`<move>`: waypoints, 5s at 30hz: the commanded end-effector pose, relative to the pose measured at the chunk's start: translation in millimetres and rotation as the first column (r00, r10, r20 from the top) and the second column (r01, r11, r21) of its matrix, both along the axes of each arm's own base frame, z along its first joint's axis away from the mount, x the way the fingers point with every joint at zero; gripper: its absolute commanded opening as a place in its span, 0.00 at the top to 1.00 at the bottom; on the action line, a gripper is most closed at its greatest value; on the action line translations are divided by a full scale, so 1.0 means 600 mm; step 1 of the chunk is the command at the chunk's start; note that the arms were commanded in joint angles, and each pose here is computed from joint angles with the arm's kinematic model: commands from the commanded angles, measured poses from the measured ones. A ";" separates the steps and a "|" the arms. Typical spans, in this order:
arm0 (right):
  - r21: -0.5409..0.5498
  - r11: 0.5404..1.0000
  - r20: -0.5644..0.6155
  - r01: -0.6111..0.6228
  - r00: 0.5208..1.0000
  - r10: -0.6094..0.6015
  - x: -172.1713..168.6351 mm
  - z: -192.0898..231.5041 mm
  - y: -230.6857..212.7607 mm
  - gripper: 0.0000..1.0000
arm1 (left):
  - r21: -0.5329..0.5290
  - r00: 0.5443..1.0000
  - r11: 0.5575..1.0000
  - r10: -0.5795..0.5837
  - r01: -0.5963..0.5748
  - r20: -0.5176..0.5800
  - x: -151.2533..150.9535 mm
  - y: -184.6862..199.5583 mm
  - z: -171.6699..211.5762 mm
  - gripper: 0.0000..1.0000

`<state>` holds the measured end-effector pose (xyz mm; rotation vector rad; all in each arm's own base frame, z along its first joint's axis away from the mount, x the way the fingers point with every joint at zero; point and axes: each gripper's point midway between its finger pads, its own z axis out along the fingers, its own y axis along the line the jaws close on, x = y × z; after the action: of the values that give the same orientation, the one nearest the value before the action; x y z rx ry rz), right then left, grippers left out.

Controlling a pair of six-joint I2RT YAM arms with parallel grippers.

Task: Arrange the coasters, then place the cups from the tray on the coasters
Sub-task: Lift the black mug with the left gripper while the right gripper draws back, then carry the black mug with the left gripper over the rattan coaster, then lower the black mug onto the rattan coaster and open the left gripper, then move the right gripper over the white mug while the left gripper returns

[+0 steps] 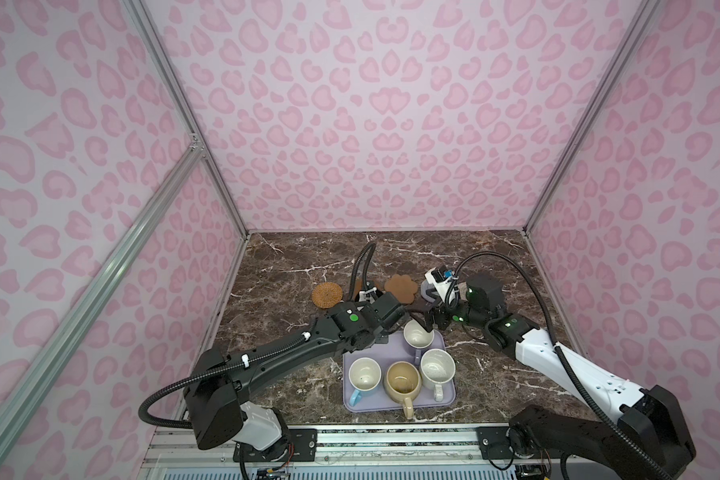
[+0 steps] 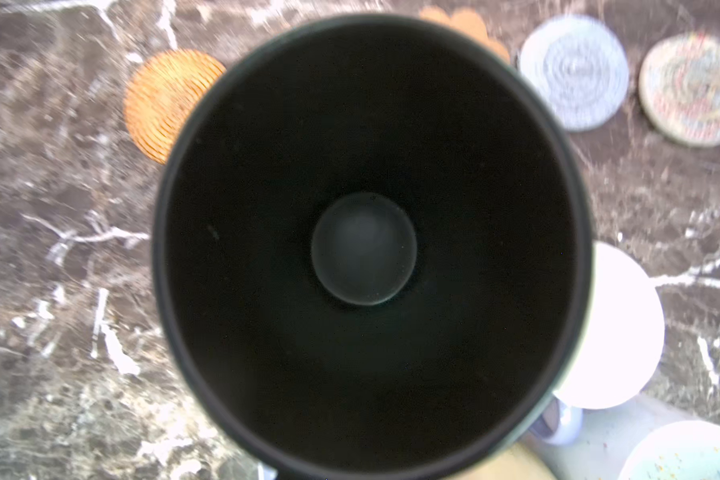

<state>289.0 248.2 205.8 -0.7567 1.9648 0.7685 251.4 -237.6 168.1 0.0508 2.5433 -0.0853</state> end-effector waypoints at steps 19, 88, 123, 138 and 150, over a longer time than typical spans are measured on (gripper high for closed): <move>-0.017 0.989 -0.028 0.144 0.989 -0.144 0.078 0.006 0.112 0.06 | -0.013 0.979 0.995 0.098 -0.097 0.180 0.157 0.121 0.069 1.00; 0.006 0.985 -0.101 0.173 0.980 -0.172 0.094 -0.008 0.136 0.01 | 0.185 0.969 0.953 0.247 -0.241 -0.010 0.250 0.241 -0.125 0.28; -0.191 0.955 -0.074 0.227 0.967 -0.244 0.059 -0.033 0.058 0.01 | -0.239 0.983 0.967 0.118 -0.082 0.140 0.123 0.179 0.121 0.03; -0.448 0.839 -0.231 0.310 0.866 -0.443 -0.032 -0.067 -0.026 0.20 | -0.426 0.982 0.884 -0.166 0.191 0.095 0.012 0.079 0.113 0.03; -0.482 0.862 -0.365 0.155 0.859 -0.358 -0.112 -0.111 0.000 0.41 | -0.454 0.980 0.869 -0.194 0.196 0.051 -0.002 0.023 0.070 0.03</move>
<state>232.2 248.2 148.5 -0.5613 2.5998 0.3508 245.7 -216.3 206.5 0.1374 2.4710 -0.7371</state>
